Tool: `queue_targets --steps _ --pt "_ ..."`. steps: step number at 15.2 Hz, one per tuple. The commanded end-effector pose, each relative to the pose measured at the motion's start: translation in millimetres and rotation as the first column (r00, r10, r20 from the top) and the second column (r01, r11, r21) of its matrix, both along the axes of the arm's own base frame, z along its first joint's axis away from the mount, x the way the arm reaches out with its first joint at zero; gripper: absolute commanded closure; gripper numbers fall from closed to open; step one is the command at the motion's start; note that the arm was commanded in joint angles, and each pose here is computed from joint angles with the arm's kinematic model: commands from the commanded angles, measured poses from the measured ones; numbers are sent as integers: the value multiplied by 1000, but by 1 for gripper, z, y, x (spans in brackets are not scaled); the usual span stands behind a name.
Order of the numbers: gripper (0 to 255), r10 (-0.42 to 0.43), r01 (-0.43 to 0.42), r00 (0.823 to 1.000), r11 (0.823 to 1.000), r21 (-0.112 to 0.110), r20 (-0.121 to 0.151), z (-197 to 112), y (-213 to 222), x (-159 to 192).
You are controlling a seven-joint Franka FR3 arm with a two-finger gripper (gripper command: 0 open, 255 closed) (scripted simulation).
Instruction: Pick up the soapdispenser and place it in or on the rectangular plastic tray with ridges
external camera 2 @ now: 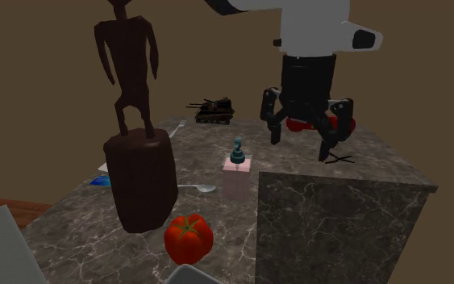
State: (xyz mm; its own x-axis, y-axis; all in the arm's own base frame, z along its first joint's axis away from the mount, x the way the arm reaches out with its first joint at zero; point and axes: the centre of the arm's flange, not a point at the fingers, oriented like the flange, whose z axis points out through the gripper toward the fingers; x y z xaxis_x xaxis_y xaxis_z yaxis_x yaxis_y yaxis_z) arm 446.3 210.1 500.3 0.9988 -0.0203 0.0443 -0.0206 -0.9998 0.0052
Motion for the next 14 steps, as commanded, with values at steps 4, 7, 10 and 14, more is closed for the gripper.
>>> queue_targets --steps 4,7,10,14 --pt "0 18 -18 1000 1000 19 -7 -19 53 28" --pt "0 29 -29 1000 999 29 -11 -29 86 44" --pt "0 40 -40 999 998 40 -15 -39 119 60" --pt "0 55 -54 998 997 54 -21 -53 164 81"
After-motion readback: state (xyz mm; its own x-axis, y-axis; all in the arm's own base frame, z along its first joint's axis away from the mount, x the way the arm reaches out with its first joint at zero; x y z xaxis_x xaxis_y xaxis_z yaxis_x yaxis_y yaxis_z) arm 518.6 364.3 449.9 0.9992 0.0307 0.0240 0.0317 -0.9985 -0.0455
